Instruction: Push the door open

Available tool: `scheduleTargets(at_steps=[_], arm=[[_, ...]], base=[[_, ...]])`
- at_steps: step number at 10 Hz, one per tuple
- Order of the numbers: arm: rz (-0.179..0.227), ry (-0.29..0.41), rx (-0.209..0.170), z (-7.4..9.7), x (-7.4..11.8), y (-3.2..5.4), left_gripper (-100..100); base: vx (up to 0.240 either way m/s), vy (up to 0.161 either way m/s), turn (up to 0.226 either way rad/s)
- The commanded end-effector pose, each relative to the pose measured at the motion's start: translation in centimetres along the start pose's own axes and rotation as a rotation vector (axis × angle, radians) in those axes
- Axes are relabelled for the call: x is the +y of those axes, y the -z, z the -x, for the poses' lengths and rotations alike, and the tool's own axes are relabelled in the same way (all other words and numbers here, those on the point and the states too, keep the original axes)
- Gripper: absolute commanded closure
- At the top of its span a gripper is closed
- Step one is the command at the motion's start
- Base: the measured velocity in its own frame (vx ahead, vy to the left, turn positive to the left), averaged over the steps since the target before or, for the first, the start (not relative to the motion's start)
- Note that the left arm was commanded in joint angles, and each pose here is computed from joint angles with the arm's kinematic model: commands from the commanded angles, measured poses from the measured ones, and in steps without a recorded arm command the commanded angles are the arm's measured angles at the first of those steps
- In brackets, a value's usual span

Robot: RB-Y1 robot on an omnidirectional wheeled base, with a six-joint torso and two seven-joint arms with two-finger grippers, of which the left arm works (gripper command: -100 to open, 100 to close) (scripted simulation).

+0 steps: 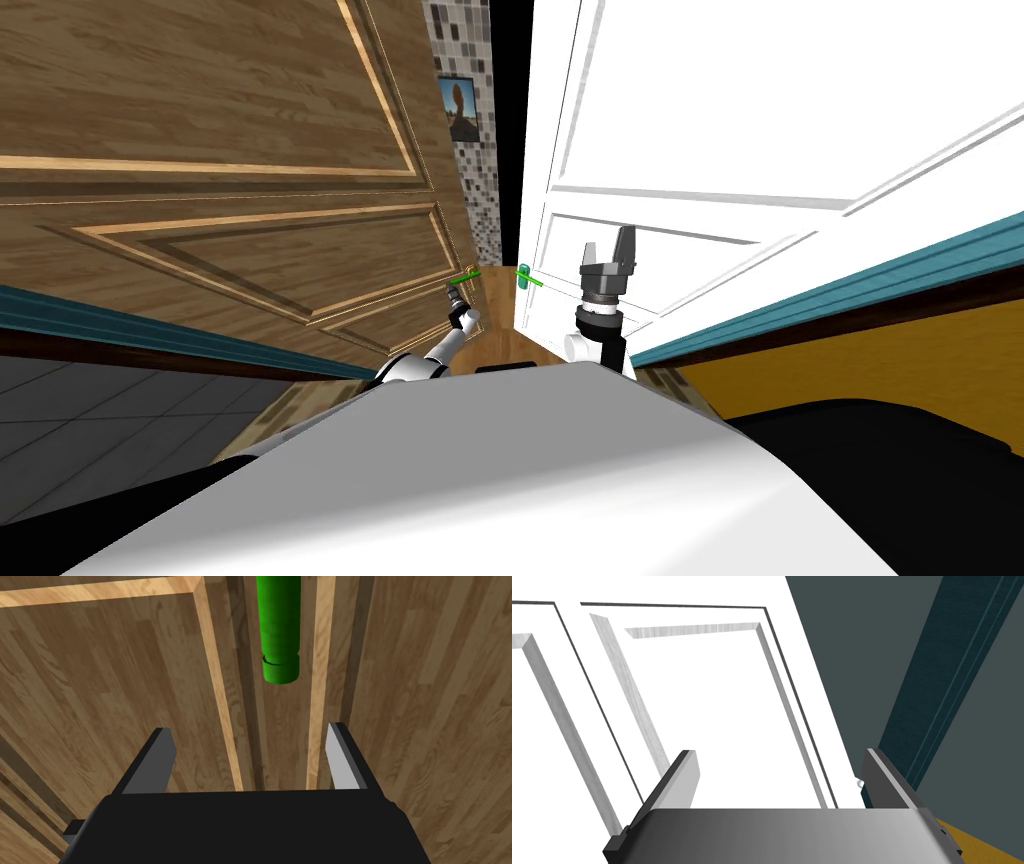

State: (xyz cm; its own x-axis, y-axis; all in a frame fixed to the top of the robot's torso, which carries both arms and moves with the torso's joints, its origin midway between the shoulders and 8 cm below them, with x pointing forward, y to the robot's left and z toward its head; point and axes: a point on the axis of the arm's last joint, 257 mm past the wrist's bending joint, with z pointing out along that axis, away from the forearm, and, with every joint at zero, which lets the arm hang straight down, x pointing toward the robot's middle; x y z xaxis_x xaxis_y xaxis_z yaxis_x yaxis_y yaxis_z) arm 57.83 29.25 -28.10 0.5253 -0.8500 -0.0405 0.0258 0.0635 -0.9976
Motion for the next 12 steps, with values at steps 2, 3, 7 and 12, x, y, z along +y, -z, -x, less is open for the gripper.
scheduleTargets(at_steps=[2,3,7,12], arm=[[0.024,0.014,0.003,-1.4,0.4,1.13,-100],[0.037,0.025,0.007,-2.3,0.6,1.79,-100],[0.027,0.014,-0.028,-0.8,0.4,1.09,-100],[0.006,-0.008,-0.125,3.0,0.2,-0.05,-100]], base=[[-0.098,-0.191,-0.072],[-0.091,-0.176,-0.076],[0.003,-0.015,-0.089],[0.074,0.105,-0.134]])
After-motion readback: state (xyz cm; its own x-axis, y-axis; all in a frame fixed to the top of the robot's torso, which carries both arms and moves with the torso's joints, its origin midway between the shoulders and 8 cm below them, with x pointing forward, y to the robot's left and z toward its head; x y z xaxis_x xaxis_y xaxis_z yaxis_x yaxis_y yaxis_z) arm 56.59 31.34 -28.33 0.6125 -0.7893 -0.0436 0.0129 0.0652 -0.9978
